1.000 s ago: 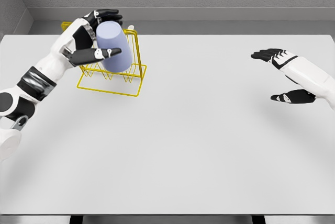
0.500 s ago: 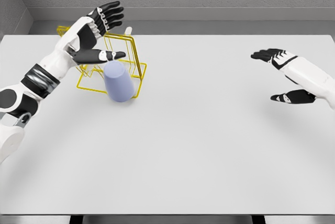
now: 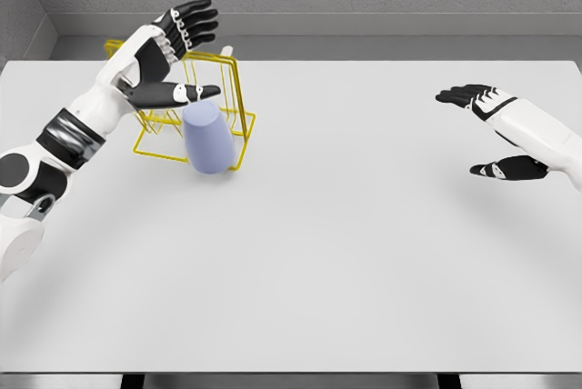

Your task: Place the cup on the cup holder with both arms

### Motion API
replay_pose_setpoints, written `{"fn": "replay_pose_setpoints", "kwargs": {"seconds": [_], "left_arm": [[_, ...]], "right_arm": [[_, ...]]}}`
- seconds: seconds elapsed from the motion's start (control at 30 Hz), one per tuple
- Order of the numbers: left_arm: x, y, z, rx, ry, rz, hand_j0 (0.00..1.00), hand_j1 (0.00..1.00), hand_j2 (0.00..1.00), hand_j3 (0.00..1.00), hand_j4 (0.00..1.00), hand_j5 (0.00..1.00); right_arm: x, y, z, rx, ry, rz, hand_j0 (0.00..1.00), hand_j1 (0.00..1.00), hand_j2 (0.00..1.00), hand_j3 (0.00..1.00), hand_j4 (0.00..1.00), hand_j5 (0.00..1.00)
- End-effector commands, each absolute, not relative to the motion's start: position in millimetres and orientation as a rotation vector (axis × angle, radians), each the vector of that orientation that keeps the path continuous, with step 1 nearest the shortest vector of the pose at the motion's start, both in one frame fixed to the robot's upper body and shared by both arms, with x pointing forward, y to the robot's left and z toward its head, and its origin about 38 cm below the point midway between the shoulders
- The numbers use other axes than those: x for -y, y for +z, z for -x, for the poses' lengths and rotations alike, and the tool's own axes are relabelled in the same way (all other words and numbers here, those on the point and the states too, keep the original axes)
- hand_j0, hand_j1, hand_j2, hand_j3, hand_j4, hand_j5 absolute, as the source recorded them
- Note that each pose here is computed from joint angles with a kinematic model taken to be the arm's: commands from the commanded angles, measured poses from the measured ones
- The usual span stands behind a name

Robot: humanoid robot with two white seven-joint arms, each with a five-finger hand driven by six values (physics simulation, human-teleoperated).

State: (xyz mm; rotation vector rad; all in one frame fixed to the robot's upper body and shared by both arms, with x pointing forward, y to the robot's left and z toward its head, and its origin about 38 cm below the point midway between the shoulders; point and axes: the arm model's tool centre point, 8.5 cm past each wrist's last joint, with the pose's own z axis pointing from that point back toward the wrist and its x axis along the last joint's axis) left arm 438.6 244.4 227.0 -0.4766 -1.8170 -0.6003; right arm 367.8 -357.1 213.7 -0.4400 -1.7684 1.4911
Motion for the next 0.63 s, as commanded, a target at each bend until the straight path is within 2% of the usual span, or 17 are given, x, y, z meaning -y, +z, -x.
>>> {"fn": "replay_pose_setpoints", "kwargs": {"seconds": [0.0,0.17,0.47,0.6], "left_arm": [[-242.7,234.8,-435.1,1.836,-0.611,0.488,0.92,0.92,0.92,0.92,0.92,0.92],[-255.9,248.8,-419.0,1.853,-0.684,0.459,1.0,1.0,1.0,1.0,1.0,1.0],[-340.6,252.5,-384.9,1.895,-0.677,0.295,1.0,1.0,1.0,1.0,1.0,1.0],[-365.1,249.7,-372.8,1.917,-0.649,0.241,1.0,1.0,1.0,1.0,1.0,1.0]], "right_arm": [[357.3,214.4,-367.8,1.773,1.484,0.436,1.0,1.0,1.0,1.0,1.0,1.0],[357.3,214.4,-367.8,1.773,1.484,0.436,1.0,1.0,1.0,1.0,1.0,1.0],[357.6,214.0,-368.0,1.772,1.483,0.436,1.0,1.0,1.0,1.0,1.0,1.0],[357.6,214.0,-368.0,1.772,1.483,0.436,1.0,1.0,1.0,1.0,1.0,1.0]]}}
